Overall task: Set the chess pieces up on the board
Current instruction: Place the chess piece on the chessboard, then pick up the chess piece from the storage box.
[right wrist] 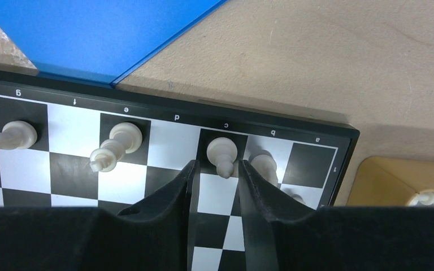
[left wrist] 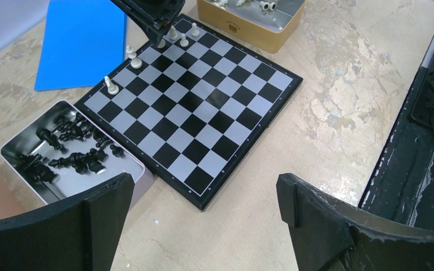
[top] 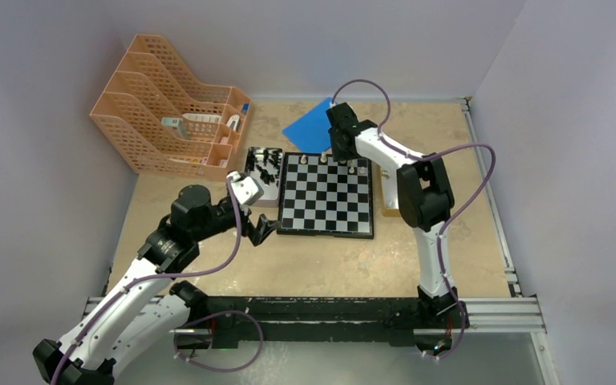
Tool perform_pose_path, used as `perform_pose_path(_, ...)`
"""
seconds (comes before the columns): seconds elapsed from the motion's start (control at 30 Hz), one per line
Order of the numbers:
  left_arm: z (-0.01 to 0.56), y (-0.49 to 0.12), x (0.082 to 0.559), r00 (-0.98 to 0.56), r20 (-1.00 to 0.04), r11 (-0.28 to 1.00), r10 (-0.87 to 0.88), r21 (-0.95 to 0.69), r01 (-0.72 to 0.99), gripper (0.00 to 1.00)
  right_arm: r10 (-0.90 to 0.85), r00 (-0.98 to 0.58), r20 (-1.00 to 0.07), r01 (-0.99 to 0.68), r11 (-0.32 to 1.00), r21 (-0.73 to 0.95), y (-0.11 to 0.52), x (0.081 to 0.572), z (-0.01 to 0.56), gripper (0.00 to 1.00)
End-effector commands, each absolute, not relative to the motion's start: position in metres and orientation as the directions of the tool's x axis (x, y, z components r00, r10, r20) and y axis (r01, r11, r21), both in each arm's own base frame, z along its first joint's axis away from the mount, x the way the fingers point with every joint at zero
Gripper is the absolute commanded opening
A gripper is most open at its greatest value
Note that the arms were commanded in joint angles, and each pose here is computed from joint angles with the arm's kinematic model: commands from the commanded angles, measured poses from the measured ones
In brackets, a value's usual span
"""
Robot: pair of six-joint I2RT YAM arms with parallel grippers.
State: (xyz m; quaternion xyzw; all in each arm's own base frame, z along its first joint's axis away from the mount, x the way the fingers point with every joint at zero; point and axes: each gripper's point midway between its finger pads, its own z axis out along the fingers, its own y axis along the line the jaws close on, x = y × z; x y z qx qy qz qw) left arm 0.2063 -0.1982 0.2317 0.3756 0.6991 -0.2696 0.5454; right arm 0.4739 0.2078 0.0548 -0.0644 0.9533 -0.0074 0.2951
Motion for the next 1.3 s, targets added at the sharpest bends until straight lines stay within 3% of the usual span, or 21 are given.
perform_pose_path(0.0, 0.24, -0.2, 0.21, -0.131, -0.971, 0.591, 0.199, 0.012, 0.806, 1.0, -0.077, -0.751, -0.656, -0.088, 0.996, -0.016, 0.208, 0.482, 0.116, 0.35)
perform_pose_path(0.13, 0.24, -0.2, 0.22, -0.263, -0.957, 0.661, 0.122, -0.119, 0.74, 1.0, -0.057, -0.719, -0.693, -0.079, 0.997, 0.0, 0.204, 0.479, 0.143, 0.36)
perform_pose_path(0.43, 0.237, -0.183, 0.233, -0.409, -0.906, 0.784, 0.107, -0.177, 0.595, 1.0, 0.034, -0.638, -0.77, 0.062, 0.998, -0.007, 0.157, 0.468, 0.18, 0.32)
perform_pose_path(0.67, 0.238, -0.18, 0.227, -0.38, -0.919, 0.773, 0.103, -0.166, 0.612, 1.0, 0.102, -0.605, -0.79, 0.197, 0.98, -0.024, 0.104, 0.457, 0.169, 0.31)
perform_pose_path(0.97, 0.227, -0.178, 0.227, -0.365, -0.926, 0.781, 0.093, -0.159, 0.604, 0.94, 0.283, -0.541, -0.792, 0.31, 0.943, 0.124, 0.058, 0.459, 0.147, 0.32)
perform_pose_path(1.27, 0.224, -0.181, 0.225, -0.368, -0.923, 0.763, 0.111, -0.158, 0.627, 0.9, 0.449, -0.522, -0.725, 0.382, 0.883, 0.272, 0.036, 0.464, 0.107, 0.32)
